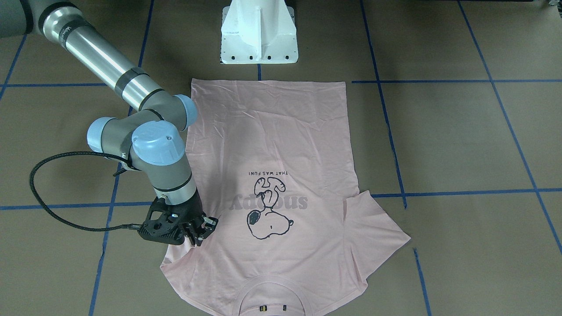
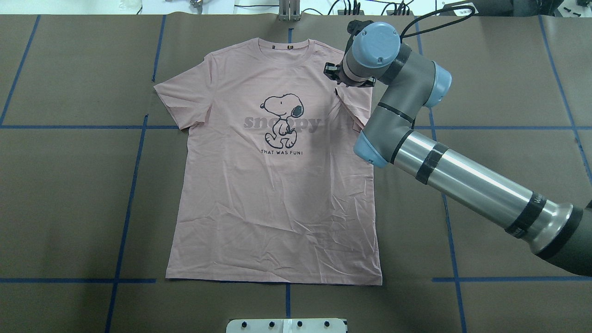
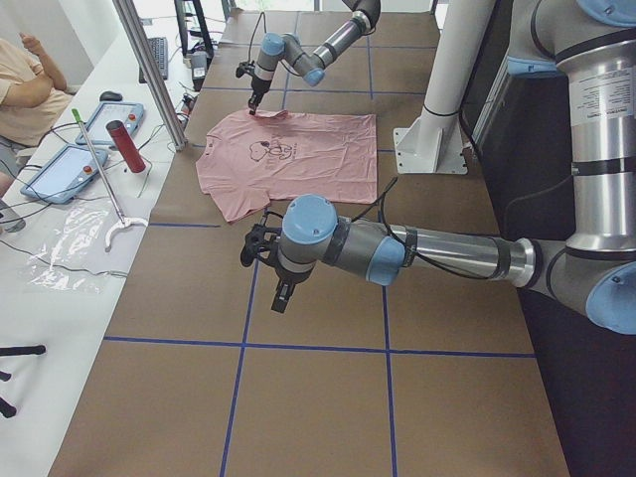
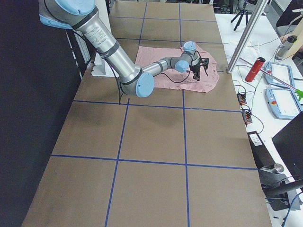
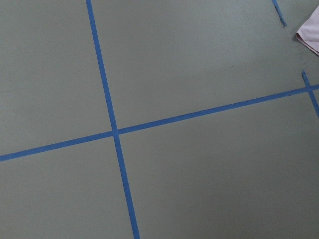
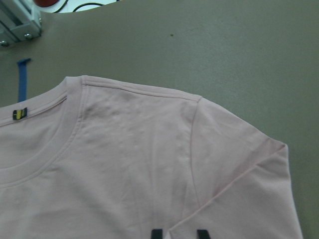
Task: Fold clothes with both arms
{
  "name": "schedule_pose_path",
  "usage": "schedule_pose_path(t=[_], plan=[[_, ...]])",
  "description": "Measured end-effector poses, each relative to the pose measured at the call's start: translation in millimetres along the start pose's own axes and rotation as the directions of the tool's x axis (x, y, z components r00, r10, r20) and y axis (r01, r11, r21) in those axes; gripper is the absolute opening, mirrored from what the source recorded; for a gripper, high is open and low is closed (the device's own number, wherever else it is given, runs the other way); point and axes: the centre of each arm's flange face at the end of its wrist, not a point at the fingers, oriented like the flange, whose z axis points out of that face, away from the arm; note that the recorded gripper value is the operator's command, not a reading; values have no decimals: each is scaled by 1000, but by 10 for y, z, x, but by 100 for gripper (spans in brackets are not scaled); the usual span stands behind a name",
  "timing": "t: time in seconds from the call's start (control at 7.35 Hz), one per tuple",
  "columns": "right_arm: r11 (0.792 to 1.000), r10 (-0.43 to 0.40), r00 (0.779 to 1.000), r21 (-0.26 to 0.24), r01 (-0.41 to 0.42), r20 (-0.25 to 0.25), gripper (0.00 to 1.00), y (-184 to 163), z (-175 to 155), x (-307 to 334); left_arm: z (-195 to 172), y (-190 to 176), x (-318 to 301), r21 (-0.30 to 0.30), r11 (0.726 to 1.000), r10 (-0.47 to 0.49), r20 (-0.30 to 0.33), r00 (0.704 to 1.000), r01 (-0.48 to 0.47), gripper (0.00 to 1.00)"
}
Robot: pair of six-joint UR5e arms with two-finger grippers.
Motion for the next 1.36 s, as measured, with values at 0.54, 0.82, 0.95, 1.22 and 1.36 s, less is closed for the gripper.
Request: schedule_pose_path(t=[0.54, 0.82, 0.95, 1.22, 1.36], plan=[[998, -57, 994, -5, 58, 91, 100, 14, -497, 352, 393, -586, 681, -17, 999, -44, -82, 996, 42, 100], [995, -32, 988, -90, 46, 151, 100, 5, -965, 1161, 962, -1194, 1117, -58, 996, -80, -124, 989, 73, 98], [990, -14, 984, -138, 39, 179, 100, -21, -1247, 1569, 1272, -1484, 1339, -79, 993, -95, -121, 988, 86, 99], [969, 19, 975, -245, 37, 220, 100, -69, -1669, 2230, 1894, -2002, 1929, -111, 969, -229, -73, 971, 220, 99], [959, 32, 972, -282, 36, 231, 100, -61, -1791, 2459, 2226, -2151, 2283, -100, 955, -282, -34, 959, 278, 98]])
